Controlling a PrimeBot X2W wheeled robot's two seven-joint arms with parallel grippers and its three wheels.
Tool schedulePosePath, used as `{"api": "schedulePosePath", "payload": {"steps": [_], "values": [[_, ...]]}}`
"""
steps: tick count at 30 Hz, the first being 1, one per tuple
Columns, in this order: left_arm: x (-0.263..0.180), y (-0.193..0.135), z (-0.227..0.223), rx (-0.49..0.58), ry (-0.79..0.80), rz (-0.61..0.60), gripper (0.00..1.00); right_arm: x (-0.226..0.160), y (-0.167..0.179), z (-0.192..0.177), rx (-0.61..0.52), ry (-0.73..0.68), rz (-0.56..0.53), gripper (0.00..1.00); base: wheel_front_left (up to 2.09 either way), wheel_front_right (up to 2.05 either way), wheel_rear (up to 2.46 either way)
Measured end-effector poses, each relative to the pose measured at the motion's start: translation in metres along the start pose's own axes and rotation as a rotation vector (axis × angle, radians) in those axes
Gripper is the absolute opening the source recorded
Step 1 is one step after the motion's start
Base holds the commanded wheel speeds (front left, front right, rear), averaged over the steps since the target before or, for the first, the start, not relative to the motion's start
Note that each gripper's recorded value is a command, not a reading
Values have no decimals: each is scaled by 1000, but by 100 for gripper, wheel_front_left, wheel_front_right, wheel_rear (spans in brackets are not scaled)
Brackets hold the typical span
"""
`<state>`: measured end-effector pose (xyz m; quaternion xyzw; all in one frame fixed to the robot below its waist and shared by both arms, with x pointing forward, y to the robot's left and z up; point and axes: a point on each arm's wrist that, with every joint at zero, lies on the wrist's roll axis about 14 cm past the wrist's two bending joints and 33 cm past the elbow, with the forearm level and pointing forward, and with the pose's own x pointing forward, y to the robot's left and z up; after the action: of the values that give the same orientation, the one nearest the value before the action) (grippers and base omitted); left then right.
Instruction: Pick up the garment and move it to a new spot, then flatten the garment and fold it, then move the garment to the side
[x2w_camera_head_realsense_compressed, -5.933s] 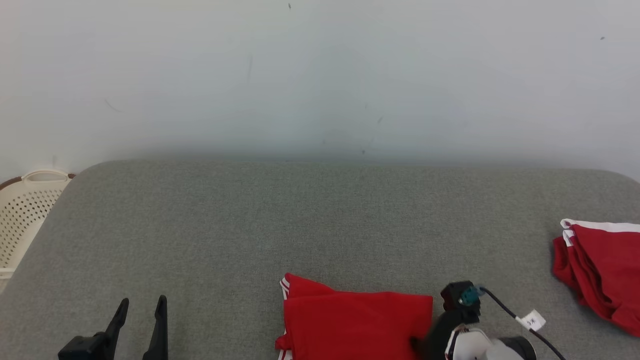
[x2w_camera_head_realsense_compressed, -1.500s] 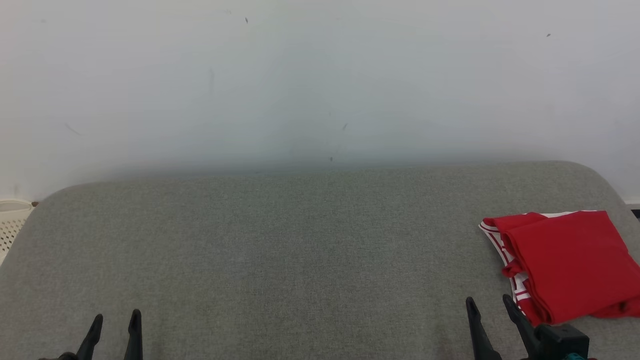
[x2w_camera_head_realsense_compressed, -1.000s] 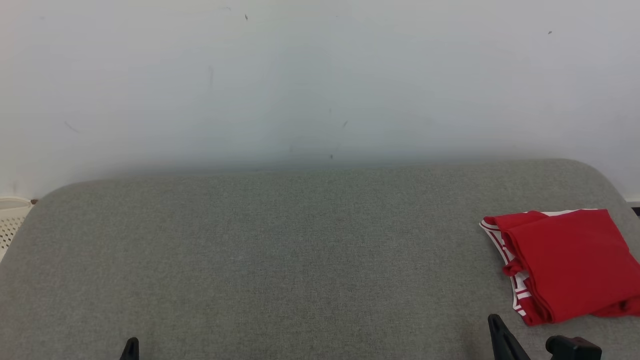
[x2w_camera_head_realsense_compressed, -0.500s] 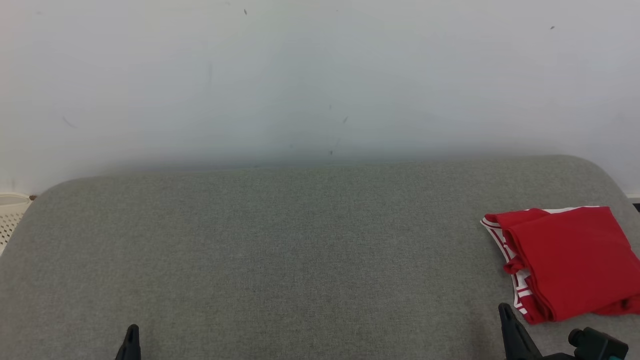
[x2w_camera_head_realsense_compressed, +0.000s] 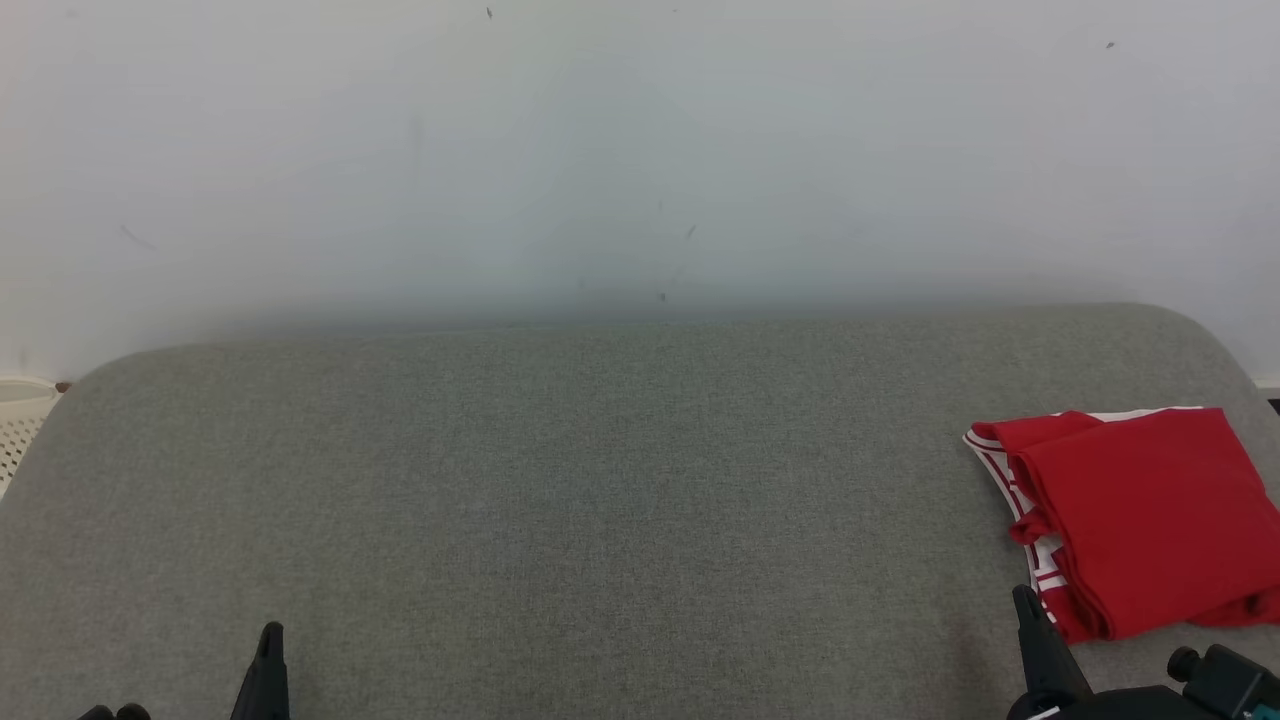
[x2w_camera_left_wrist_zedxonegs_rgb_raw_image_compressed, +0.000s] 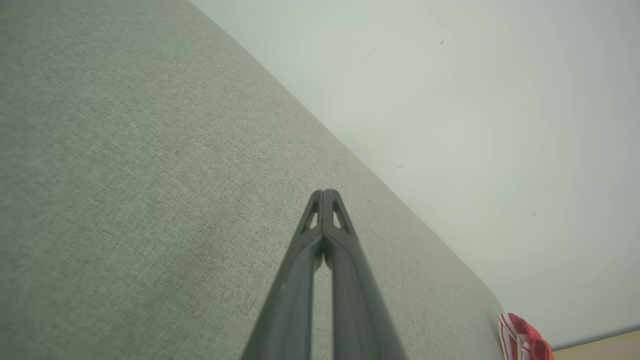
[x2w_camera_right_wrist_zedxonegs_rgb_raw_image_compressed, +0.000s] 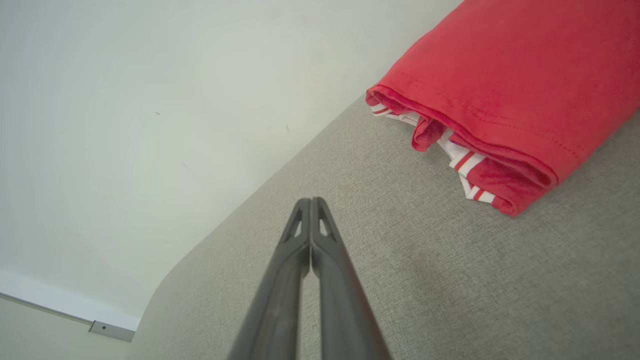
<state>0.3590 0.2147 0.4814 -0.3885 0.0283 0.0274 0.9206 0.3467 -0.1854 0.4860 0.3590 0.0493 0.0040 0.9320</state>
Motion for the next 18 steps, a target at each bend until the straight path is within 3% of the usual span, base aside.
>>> {"api": "schedulePosePath", "payload": {"steps": [18], "values": [[10,-10,0,-206,7,-4,0,9,-1,11,229,-35,2,0,0,0,0]]}}
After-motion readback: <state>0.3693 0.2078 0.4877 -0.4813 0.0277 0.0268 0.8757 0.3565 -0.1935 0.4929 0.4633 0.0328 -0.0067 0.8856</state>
